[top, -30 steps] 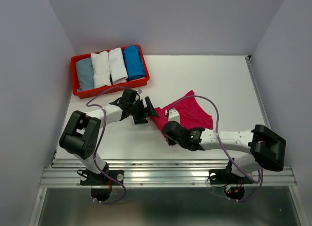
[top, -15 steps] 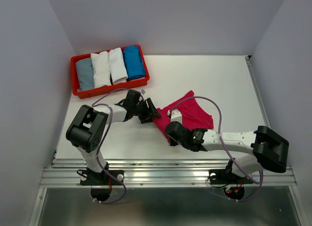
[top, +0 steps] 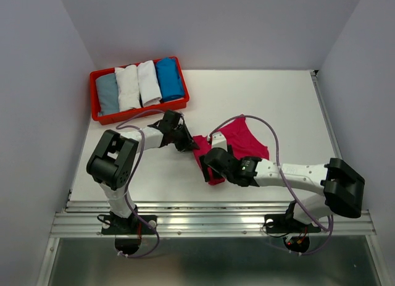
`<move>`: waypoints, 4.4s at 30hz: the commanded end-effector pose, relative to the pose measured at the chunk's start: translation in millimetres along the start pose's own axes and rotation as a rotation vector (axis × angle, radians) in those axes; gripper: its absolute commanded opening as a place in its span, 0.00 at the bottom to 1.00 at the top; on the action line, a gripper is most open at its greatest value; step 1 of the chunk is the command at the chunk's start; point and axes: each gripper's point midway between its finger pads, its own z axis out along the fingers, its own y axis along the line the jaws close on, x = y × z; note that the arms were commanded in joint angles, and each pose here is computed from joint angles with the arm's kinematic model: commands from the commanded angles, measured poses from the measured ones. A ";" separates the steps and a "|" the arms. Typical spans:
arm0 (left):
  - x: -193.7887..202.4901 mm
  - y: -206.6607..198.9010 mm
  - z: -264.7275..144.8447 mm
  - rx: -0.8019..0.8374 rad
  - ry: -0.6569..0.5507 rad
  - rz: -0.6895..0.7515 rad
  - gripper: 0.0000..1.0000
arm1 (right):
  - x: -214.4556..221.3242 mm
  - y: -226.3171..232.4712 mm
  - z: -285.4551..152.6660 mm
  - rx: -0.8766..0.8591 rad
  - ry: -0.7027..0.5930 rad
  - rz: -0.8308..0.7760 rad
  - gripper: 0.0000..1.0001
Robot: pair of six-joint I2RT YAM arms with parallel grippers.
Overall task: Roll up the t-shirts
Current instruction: Roll the T-shirt to the center of the board.
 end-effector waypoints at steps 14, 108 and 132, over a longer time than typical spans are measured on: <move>-5.0 -8.2 -19.0 -0.071 -0.005 -0.043 0.00 | 3.1 24.8 7.0 0.289 -0.010 -0.419 0.88; -7.3 -75.3 -74.1 0.043 -0.040 0.252 0.58 | 7.7 -18.3 -12.0 -0.502 0.024 1.079 0.01; -7.4 -98.6 7.7 0.080 0.059 0.309 0.50 | 35.2 -69.4 1.2 -0.170 0.060 1.024 0.64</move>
